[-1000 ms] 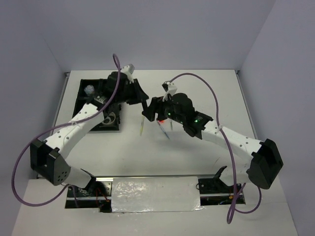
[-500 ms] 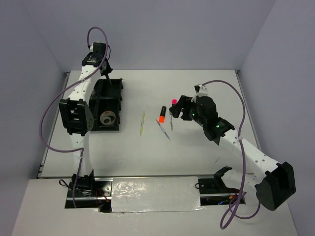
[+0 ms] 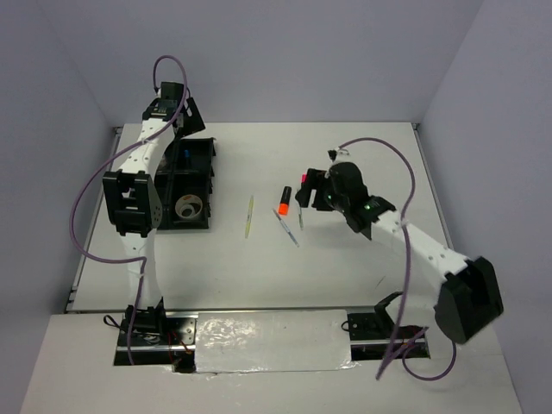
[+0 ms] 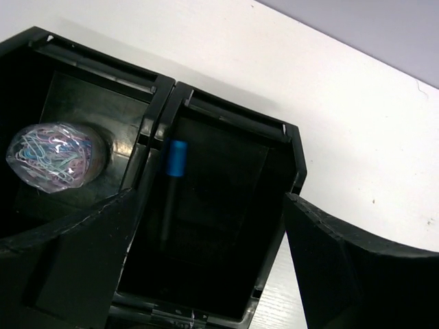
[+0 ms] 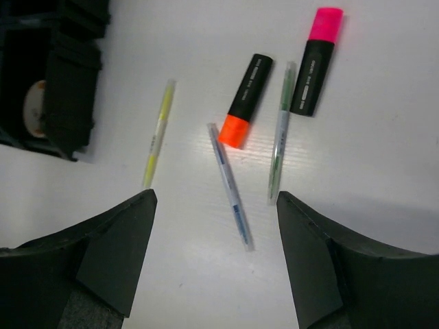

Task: Sort the stationery into containers
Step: Place the pen in the storage box, then pick up the pen from the center of the board.

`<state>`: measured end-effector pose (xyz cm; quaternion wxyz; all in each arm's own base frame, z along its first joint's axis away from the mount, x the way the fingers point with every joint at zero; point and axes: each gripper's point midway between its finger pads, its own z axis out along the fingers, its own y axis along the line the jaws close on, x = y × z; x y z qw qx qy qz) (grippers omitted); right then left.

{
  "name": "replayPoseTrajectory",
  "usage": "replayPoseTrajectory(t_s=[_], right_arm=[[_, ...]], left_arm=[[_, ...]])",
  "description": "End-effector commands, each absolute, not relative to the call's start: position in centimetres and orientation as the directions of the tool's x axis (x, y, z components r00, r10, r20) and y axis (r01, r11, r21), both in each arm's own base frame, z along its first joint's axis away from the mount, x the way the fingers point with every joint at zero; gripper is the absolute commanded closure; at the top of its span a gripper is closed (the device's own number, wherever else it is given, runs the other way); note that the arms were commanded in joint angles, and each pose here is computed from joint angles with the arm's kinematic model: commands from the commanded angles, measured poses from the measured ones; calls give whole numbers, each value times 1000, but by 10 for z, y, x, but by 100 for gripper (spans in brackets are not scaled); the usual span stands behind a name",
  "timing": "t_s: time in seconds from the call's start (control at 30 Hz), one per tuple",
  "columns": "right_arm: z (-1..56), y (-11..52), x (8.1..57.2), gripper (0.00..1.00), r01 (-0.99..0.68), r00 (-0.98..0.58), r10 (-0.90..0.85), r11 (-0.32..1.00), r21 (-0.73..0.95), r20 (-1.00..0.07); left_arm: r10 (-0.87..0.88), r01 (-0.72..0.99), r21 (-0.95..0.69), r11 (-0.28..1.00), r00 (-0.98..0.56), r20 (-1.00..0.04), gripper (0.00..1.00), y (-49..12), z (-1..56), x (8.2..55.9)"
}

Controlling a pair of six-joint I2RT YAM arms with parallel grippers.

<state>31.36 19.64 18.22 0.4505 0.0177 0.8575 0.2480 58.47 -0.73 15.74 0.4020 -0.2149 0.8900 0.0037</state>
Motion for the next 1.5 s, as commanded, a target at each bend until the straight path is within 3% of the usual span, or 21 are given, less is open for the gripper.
replayPoseTrajectory(t_s=[0.0, 0.2, 0.23, 0.27, 0.3, 0.33, 0.4, 0.6, 0.87, 1.1, 1.23, 1.33, 1.47], right_arm=[[164, 191, 345, 21, -103, -650, 216, 925, 366, -729], [104, 187, 396, 29, 26, -771, 160, 975, 220, -617], [100, 187, 402, 30, 39, -775, 160, 978, 207, -611], [90, 185, 410, 33, 62, -784, 161, 981, 182, -600], [87, 182, 416, 34, 78, -784, 169, 981, 176, -597], [85, 180, 420, 35, 88, -782, 177, 981, 175, -597], [81, 176, 433, 38, 117, -774, 183, 982, 146, -607], [61, 174, 457, 41, 128, -815, 156, 988, 89, -558], [42, 170, 463, 49, 151, -836, 161, 987, 63, -525], [23, 173, 455, 49, 125, -873, 147, 989, 77, -465], [21, 168, 443, 71, 138, -870, 173, 984, 109, -463], [35, 168, 436, 79, 126, -844, 187, 980, 153, -503], [69, 168, 428, 85, 68, -782, 156, 984, 167, -603]], left_arm=[[-395, -364, -214, 907, -552, -735, 1, -12, 184, 588], [-432, -343, -279, 897, -547, -717, 1, -22, 236, 541], [-442, -314, -320, 894, -494, -748, 1, -23, 273, 524], [-450, -311, -328, 892, -539, -712, 1, -29, 253, 505], [-453, -270, -364, 891, -492, -743, 1, -32, 283, 483], [-453, -259, -372, 891, -503, -736, 1, -35, 258, 474], [-462, -209, -415, 886, -470, -752, 1, -43, 273, 455], [-420, -157, -410, 898, -583, -696, 1, -71, 236, 418], [-406, -143, -400, 905, -564, -719, 1, -82, 237, 404], [-391, -113, -400, 909, -560, -730, 1, -89, 245, 396], [-375, -36, -437, 899, -581, -722, 1, -113, 247, 392], [-349, 53, -472, 880, -602, -719, 1, -146, 249, 390], [-311, 253, -617, 745, -687, -657, 1, -212, 248, 378]])
